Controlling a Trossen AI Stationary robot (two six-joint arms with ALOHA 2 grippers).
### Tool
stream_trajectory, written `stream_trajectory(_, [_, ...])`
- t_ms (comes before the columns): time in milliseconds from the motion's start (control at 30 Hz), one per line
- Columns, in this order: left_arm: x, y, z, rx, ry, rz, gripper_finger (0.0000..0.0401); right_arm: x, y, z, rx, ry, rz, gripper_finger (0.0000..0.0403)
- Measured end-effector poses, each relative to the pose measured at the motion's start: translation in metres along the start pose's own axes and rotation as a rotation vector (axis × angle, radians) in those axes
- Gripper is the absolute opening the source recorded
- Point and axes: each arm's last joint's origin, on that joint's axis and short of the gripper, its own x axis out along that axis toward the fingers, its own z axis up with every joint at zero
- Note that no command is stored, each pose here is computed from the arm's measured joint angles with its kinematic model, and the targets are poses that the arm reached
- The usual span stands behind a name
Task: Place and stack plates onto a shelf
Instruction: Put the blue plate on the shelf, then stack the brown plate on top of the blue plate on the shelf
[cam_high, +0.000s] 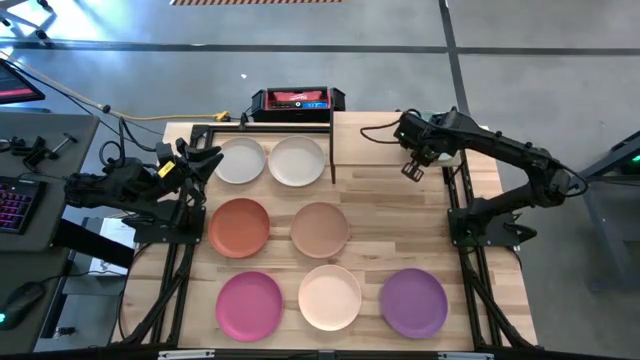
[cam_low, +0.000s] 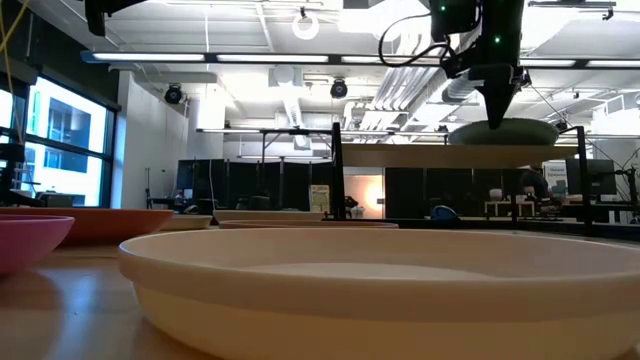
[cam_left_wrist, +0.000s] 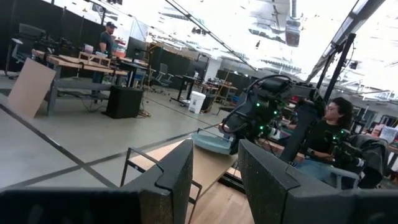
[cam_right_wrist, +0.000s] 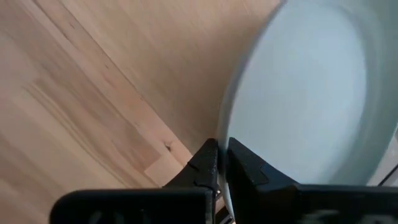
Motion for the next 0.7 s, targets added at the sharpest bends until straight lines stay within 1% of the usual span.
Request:
stream_trajectory(233, [0.0,0.0,0.0,-0.008,0.0,0.0,0.0117,0.0014,-0.0039,0.0012,0.023,-0.004,0.012,0.0065])
stream_trajectory(333, [0.0,0.0,0.0,-0.009,0.0,0.0,0.0117,0.0013,-0.0039,0.0033,0.025,-0.025,0.008,0.0078])
stream_trajectory(433, [0.0,0.0,0.0,-0.015,0.0,0.0,0.0117,0.0013,-0.0033,0.005,0.044,-0.041,0.026,0.0083])
stream_trajectory(600, [0.0,-0.0001,0.0,-0.035,0.001,-0.004,0.0117,0.0005,0.0006,0.005,0.074,-0.037,0.111,0.0083])
stream_trajectory(700, [0.0012,-0.0017,-0.0009,-0.038,0.01,-0.026,0.0117,-0.0002,0.0039,0.0048,0.098,-0.031,0.168,0.0083])
